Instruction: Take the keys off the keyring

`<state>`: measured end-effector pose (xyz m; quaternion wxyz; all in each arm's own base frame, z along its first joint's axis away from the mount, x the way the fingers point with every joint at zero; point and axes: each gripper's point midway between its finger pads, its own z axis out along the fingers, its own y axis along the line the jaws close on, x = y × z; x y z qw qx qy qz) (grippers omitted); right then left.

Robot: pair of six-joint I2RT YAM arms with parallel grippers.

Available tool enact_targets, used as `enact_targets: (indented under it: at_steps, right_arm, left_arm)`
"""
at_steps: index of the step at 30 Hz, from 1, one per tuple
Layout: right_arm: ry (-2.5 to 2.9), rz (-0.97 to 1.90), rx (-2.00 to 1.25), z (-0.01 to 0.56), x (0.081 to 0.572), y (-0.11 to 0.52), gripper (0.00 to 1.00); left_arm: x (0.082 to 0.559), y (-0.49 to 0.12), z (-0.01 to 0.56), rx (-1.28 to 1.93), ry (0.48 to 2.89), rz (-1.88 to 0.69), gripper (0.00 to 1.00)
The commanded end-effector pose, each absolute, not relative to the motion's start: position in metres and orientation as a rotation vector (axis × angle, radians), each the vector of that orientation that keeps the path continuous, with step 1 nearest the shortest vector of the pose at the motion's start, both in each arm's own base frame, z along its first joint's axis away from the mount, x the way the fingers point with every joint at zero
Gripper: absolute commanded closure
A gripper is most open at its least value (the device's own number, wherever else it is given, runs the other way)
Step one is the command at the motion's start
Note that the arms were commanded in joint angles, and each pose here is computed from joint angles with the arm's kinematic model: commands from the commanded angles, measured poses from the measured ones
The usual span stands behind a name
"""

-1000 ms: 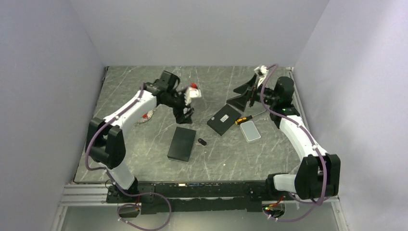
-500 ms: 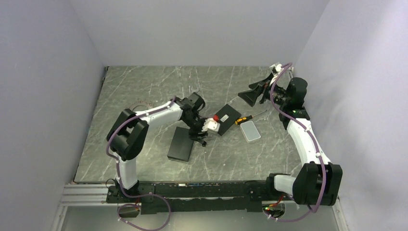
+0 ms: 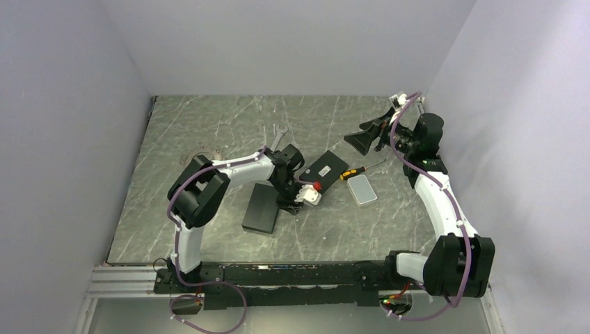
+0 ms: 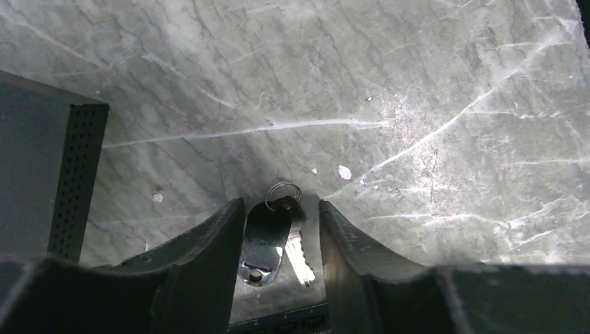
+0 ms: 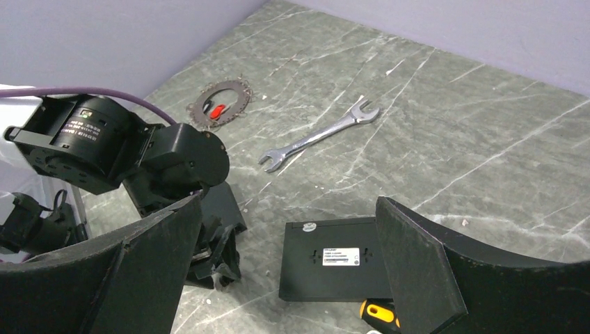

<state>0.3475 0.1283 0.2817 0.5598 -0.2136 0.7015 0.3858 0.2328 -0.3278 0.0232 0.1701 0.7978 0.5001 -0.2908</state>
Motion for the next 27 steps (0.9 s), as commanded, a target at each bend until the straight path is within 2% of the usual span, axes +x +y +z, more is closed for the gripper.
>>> enact_targets:
  at_steps: [1,5,16,27]
  right_arm:
    - [1.606,0.897,-0.541,0.292,0.344,0.130,0.00]
    - [1.610,0.901,-0.542,0.290,0.344,0.130,0.00]
    - [1.613,0.905,-0.545,0.289,0.344,0.130,0.00]
    - [1.617,0.910,-0.548,0.286,0.344,0.131,0.00]
  left_arm:
    - [0.226,-0.331,0.016,2.322,1.378,-0.827,0.55]
    - [0.219,-0.332,0.012,2.351,1.366,-0.824,0.57]
    - [0.215,-0.331,0.016,2.376,1.363,-0.797,0.81]
    - [0.223,-0.337,0.086,2.258,1.420,-0.804,0.86]
